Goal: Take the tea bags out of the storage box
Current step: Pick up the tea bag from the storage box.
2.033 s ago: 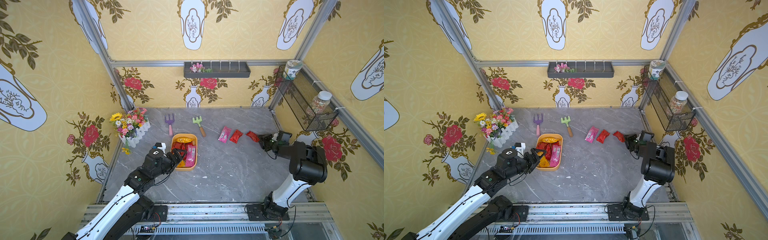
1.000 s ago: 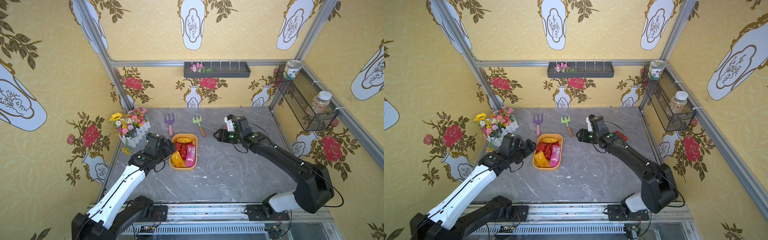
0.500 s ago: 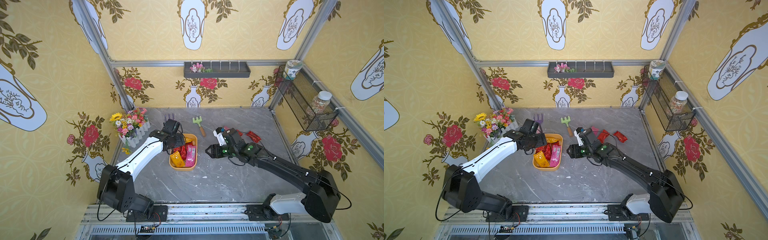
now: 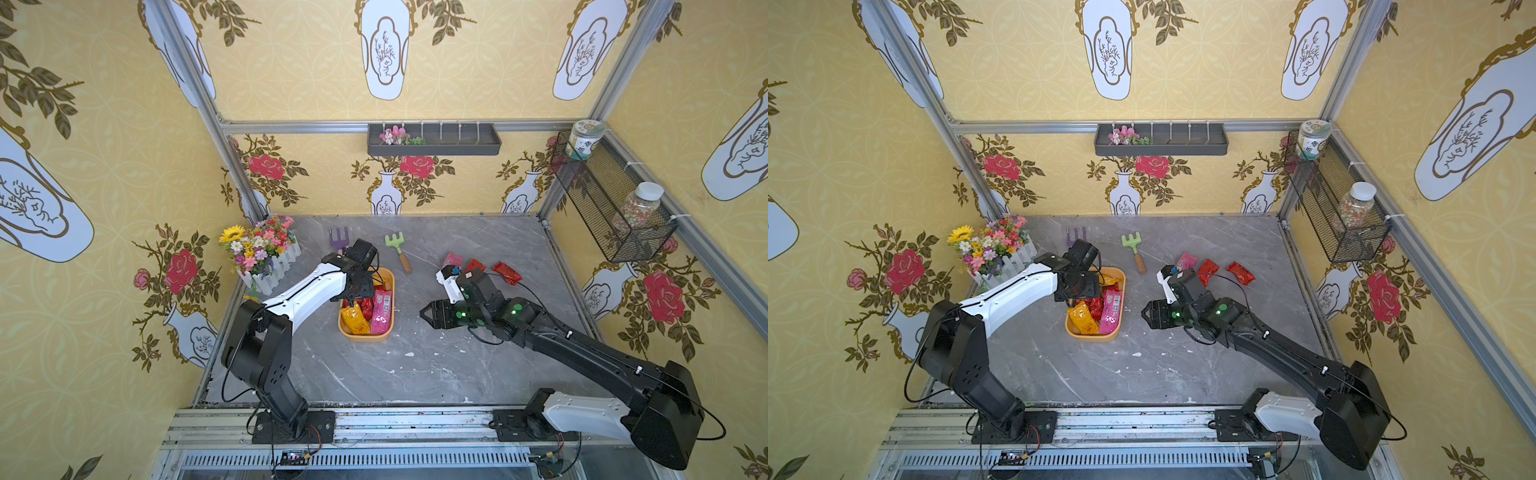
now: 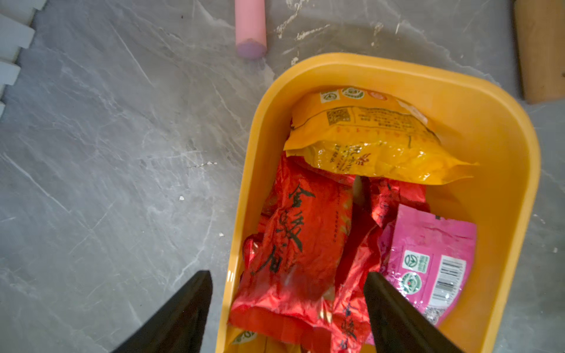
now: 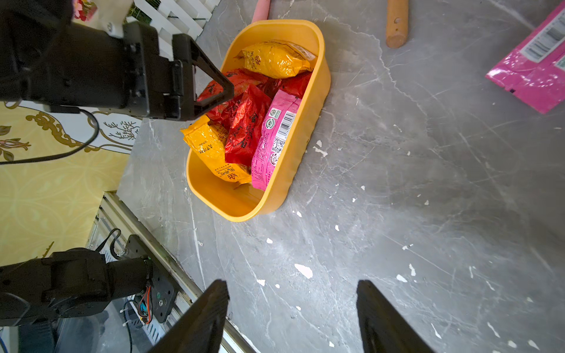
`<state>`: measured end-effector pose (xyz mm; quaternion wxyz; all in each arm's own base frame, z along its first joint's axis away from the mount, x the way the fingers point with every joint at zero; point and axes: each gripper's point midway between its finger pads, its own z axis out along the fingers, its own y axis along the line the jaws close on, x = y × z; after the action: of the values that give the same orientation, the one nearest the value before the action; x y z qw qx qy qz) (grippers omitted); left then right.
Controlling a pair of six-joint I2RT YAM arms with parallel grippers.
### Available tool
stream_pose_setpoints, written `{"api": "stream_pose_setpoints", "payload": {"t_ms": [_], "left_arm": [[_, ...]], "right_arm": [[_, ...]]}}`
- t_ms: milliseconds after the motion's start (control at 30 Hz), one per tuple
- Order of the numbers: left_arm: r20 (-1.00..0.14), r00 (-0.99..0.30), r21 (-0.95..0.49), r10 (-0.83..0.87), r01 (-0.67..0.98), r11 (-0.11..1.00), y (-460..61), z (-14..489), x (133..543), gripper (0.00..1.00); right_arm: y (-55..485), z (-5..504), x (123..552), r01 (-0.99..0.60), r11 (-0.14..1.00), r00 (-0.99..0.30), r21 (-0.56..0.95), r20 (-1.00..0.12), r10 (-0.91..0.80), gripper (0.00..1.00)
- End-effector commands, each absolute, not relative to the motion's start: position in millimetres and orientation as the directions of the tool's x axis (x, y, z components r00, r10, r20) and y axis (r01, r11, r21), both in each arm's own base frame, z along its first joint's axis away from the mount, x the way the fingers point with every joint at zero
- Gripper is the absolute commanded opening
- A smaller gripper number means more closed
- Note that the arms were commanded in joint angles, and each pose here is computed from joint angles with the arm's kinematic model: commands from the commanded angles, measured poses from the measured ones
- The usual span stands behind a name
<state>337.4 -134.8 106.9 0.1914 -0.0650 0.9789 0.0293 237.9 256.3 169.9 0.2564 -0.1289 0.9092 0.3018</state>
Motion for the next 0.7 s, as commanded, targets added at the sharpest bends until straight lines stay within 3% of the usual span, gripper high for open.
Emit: {"api": "stream_pose_setpoints", "payload": {"t_ms": [0,667], "left_arm": [[-0.414,-0.902,0.022,-0.121,-0.142,0.990,-133.2,121.1,339.4,0.85],[-0.342,-0.939,0.067,-0.044,-0.071,0.995,-136.7,97.6,337.8,0.86]], "right_arm": [[258.1,166.7,239.1,-0.379,0.789,-0.839,0.484,-0.540,-0.071,0.71],[306.4,182.0,218.8,-0.482,0.746,-0.808,0.460,-0.563,-0.175,0.70]]}}
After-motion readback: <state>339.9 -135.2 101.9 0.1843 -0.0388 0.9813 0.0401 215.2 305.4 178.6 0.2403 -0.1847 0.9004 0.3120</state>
